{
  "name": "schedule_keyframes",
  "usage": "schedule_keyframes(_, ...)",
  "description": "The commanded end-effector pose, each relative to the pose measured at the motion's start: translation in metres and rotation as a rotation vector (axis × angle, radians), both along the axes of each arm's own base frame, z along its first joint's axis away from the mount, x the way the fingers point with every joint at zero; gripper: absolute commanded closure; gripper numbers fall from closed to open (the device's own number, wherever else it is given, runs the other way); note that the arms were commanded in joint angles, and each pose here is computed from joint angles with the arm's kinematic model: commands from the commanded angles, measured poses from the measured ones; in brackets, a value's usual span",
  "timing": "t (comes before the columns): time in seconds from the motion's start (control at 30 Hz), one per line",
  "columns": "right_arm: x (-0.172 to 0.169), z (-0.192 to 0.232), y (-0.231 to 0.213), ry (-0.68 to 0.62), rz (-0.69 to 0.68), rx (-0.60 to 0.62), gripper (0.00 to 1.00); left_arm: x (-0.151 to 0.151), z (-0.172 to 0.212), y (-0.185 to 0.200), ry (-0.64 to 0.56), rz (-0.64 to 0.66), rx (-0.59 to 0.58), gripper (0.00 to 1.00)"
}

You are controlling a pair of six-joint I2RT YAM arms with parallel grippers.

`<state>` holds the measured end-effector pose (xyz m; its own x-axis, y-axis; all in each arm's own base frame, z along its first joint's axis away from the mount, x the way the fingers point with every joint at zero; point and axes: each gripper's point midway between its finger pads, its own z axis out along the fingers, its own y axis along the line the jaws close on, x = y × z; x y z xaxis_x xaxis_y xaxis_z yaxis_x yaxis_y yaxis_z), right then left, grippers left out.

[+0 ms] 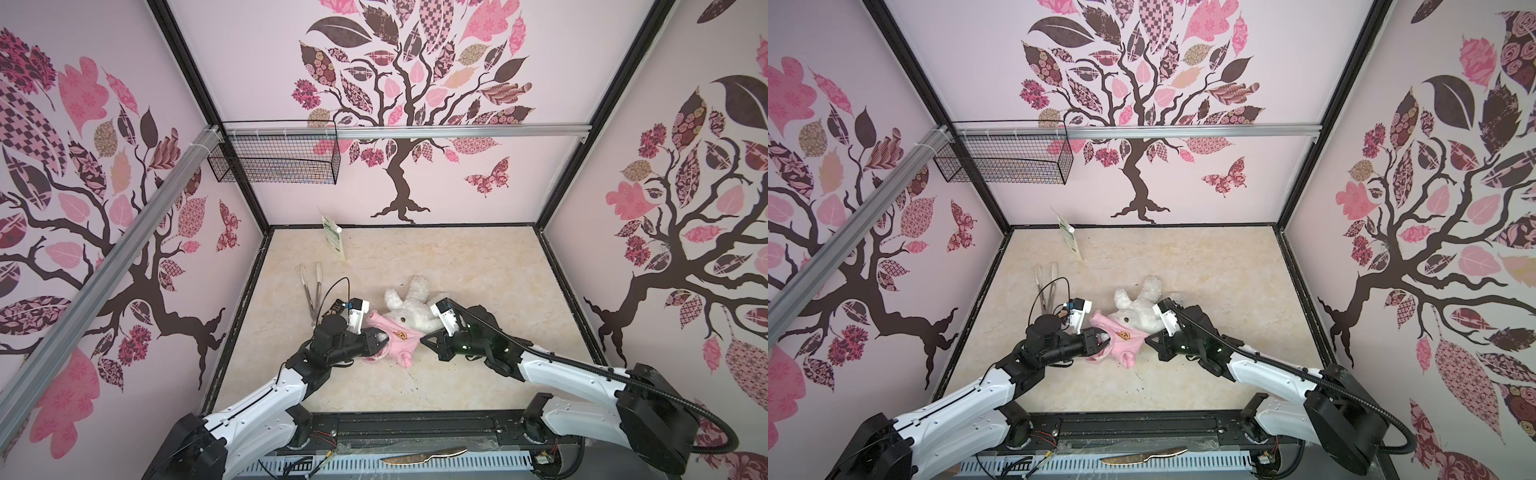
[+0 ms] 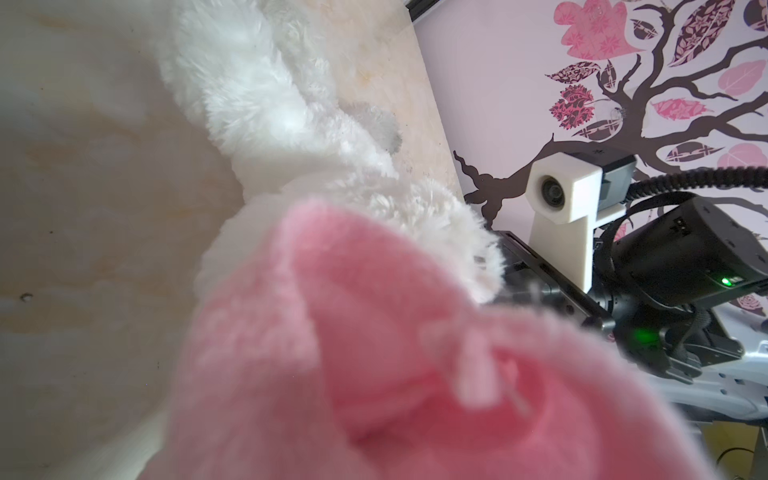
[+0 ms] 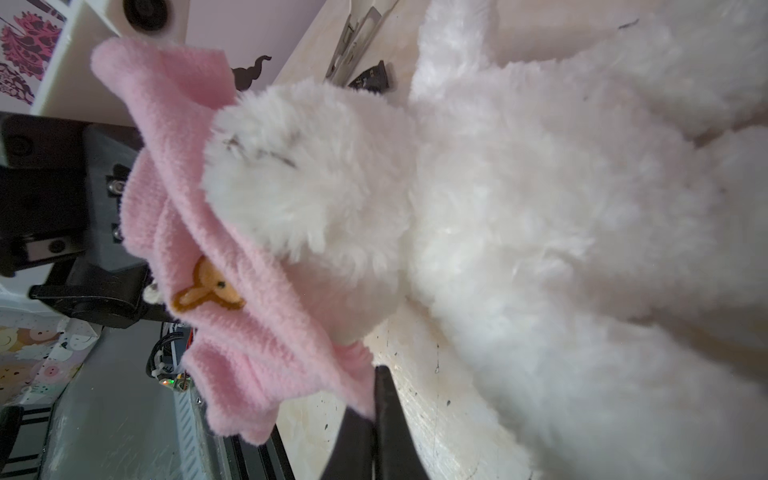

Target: Dress the teddy bear

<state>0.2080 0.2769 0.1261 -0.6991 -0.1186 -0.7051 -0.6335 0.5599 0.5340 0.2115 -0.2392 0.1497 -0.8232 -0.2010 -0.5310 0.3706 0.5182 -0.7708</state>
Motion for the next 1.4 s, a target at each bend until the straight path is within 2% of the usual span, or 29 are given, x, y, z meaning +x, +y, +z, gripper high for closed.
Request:
schedule_keyframes(0.0, 0.002, 0.003, -0.008, -0.048, 0.014, -0.019, 0.96, 0.003, 0.016, 0.002, -0.155, -0.053, 0.087, 1.0)
schedule_keyframes(0.17, -0.019, 0.023, -0.005, -0.09, 0.128, 0.02, 0.85, 0.006, 0.022, 0.001, -0.286, -0.113, 0.172, 1.0)
schedule_keyframes(0.3, -0.028, 0.067, -0.01, -0.195, 0.145, 0.107, 0.75, 0.007, 0.033, -0.003, -0.424, -0.164, 0.215, 1.0)
schedule_keyframes(0.4, -0.034, 0.099, -0.011, -0.244, 0.148, 0.188, 0.69, -0.001, 0.042, -0.01, -0.556, -0.255, 0.248, 1.0)
schedule_keyframes(0.53, -0.032, 0.115, 0.001, -0.153, 0.164, 0.234, 0.65, -0.025, 0.051, -0.022, -0.77, -0.413, 0.29, 1.0)
schedule_keyframes(0.63, -0.028, 0.11, 0.013, -0.06, 0.197, 0.219, 0.65, -0.033, 0.054, -0.025, -0.859, -0.463, 0.315, 1.0)
schedule_keyframes(0.9, -0.032, 0.101, 0.032, 0.067, 0.279, 0.286, 0.69, -0.037, 0.056, -0.03, -0.883, -0.481, 0.306, 1.0)
schedule_keyframes(1.23, -0.034, 0.087, 0.042, 0.112, 0.288, 0.294, 0.68, -0.036, 0.05, -0.03, -0.863, -0.48, 0.32, 1.0)
schedule_keyframes(1.37, -0.032, 0.083, 0.049, 0.126, 0.29, 0.295, 0.73, -0.037, 0.048, -0.03, -0.86, -0.489, 0.325, 1.0)
